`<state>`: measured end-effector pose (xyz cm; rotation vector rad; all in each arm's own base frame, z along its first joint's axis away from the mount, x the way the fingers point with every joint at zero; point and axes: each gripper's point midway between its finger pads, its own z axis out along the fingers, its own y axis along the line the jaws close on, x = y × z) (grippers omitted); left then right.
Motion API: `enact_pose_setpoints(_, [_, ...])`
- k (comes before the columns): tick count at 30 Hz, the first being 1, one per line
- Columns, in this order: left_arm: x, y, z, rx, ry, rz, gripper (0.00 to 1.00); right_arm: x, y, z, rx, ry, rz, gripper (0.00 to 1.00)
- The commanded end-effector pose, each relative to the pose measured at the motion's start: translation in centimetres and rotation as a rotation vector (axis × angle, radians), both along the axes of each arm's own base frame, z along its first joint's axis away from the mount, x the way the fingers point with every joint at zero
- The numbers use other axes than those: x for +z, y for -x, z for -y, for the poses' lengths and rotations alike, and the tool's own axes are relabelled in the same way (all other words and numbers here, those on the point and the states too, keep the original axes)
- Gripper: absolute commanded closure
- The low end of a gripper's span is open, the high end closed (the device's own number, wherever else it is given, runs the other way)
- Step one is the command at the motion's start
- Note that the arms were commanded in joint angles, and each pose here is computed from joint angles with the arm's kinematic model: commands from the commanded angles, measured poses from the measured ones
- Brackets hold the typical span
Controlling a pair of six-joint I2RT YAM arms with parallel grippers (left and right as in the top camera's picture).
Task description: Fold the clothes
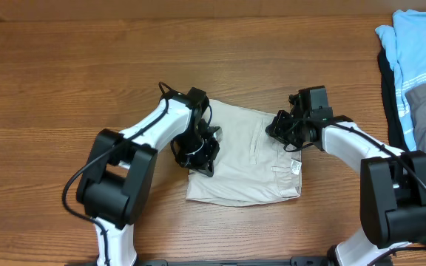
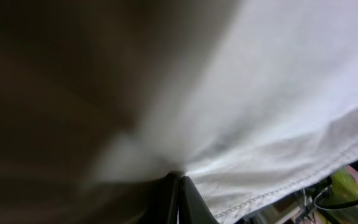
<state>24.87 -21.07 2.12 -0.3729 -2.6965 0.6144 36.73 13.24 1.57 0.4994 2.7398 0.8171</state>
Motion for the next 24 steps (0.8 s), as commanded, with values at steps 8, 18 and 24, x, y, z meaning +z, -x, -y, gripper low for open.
enact_pose_setpoints(8, [9.3, -0.5, 0.8, 0.043, 0.11, 0.231, 0.96, 8.5, 2.1, -1.3, 0.128, -0.057, -0.037, 0.96])
enact_pose_setpoints(18, [6.3, 3.1, 7.5, 0.003, 0.25, 0.212, 0.96, 7.4, 2.9, 1.2, 0.066, 0.042, -0.091, 0.96])
enact_pose_setpoints(24, [5.0, 2.6, 10.5, 0.09, 0.325, 0.259, 0.96, 7.0, 0.9, 0.9, 0.065, 0.037, -0.026, 0.96])
